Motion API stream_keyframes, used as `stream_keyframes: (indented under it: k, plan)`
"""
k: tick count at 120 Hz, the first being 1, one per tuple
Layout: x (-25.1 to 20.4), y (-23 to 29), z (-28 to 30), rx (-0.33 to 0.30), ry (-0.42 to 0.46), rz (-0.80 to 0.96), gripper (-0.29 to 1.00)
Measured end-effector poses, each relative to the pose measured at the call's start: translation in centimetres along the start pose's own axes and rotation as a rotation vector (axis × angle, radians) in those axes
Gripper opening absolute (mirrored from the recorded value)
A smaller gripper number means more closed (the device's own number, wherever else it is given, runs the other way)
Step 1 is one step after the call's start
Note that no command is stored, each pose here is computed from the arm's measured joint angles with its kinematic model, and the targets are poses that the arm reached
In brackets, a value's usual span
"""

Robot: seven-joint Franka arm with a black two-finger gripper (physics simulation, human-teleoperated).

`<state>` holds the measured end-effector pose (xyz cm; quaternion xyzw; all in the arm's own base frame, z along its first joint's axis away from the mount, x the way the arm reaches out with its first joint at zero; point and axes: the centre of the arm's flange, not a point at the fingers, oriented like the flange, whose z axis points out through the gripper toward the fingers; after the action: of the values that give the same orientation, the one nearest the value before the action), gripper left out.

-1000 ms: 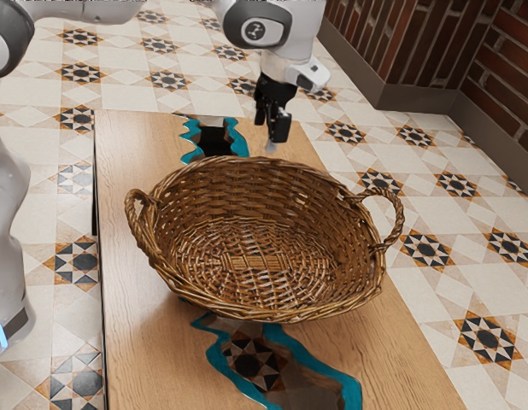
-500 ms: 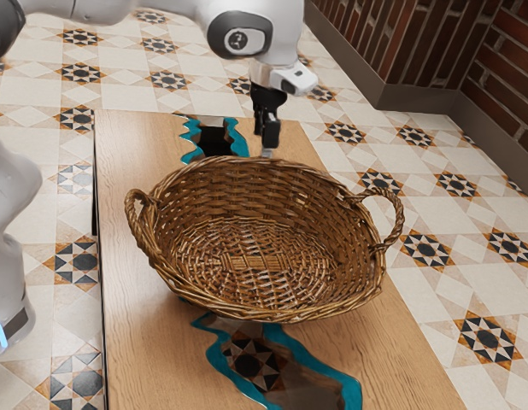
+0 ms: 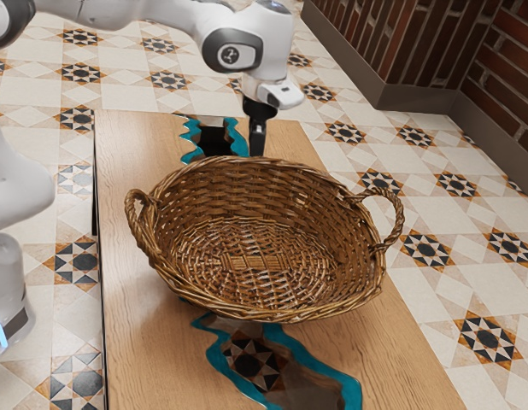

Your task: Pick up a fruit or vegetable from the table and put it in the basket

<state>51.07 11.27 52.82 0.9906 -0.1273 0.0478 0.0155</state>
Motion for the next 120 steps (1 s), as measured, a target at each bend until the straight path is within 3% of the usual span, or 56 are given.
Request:
stream_keyframes:
  k: [33,72,120]
  plan:
    - [0.5,-1.2,3.5,-0.013,-0.013,0.071,0.70]
    - [3.7,-0.3,3.4,0.036,0.007,0.139,0.70]
    - [4.9,0.6,5.9,0.009,-0.017,0.171,0.70]
